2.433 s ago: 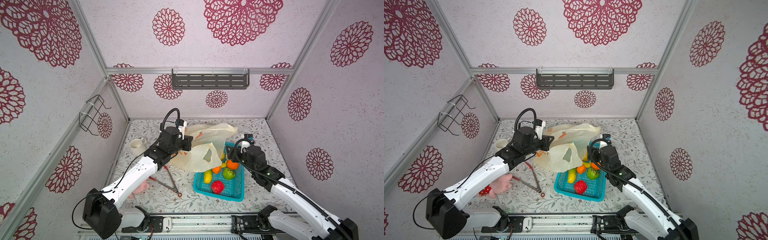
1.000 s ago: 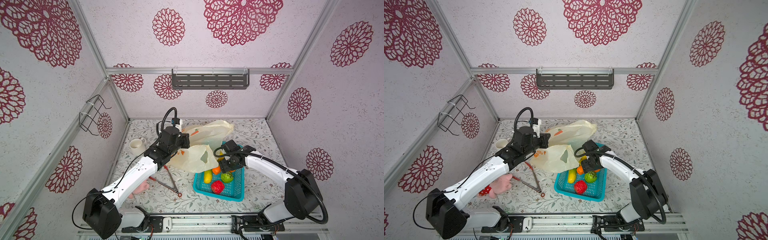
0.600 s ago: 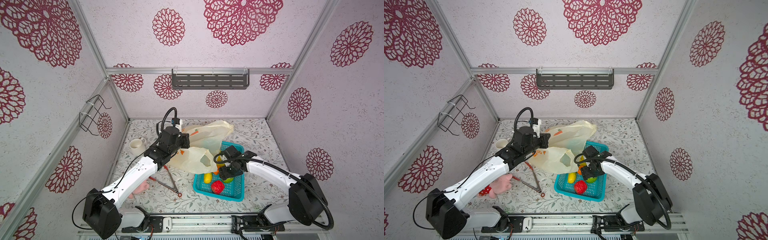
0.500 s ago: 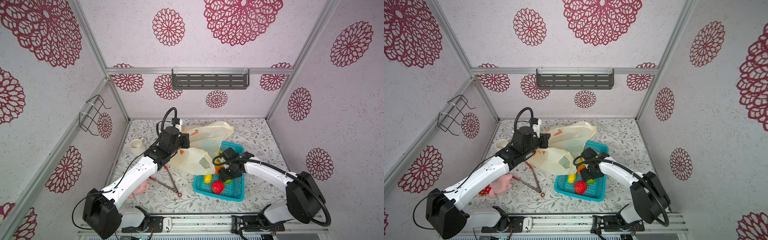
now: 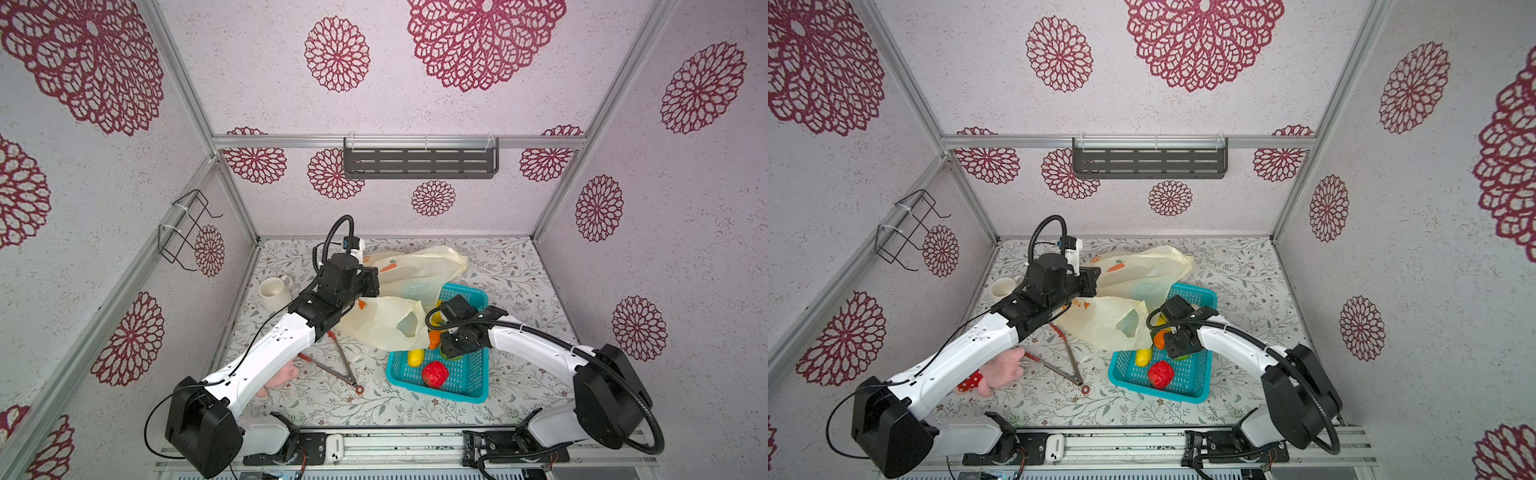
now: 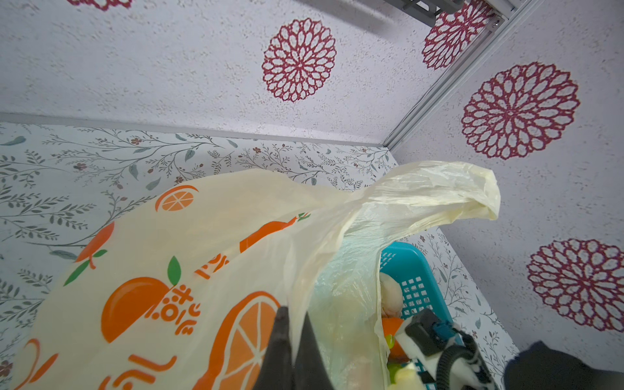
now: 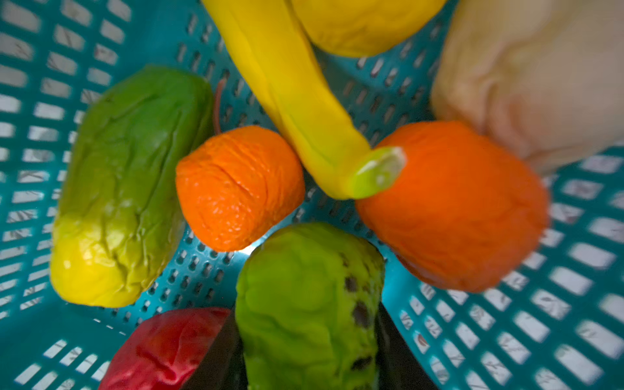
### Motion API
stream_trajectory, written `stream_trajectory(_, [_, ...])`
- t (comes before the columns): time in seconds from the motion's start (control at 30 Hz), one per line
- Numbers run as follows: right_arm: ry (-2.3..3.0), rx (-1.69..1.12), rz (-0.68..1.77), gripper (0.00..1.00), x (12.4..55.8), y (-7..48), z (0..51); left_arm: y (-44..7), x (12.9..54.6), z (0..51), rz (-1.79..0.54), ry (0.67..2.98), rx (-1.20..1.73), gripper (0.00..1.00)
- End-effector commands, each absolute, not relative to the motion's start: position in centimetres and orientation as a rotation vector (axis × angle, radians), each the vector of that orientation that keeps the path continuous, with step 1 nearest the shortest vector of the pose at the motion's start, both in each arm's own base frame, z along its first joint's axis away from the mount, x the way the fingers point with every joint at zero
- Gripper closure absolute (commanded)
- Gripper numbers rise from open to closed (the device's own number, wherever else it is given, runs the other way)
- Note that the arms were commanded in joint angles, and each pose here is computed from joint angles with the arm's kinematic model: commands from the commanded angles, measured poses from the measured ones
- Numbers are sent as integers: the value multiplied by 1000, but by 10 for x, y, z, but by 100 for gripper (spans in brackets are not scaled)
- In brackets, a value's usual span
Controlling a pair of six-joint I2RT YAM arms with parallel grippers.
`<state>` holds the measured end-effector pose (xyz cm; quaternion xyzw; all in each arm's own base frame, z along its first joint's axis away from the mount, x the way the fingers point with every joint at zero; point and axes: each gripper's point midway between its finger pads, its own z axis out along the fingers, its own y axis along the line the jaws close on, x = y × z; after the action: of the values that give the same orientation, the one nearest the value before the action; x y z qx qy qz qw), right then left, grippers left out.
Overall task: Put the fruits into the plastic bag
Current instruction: 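Lower the right gripper into the basket onto the green fruit, then lift the green fruit with the right gripper and drop it into the bag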
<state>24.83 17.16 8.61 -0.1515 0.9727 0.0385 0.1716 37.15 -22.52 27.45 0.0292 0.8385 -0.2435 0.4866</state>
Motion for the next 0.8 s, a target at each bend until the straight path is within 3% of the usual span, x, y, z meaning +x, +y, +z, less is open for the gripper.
stream_trajectory(0.0, [2553,-326,104,63,271,163,144,-224,370,278,-602,2022,66,100])
stream_trajectory(0.43, [2063,-454,664,59,310,255,266,-250,346,296,-856,1948,177,100])
stream_trajectory(0.77, [1992,-600,950,56,334,342,264,-249,343,294,-1006,1925,118,100])
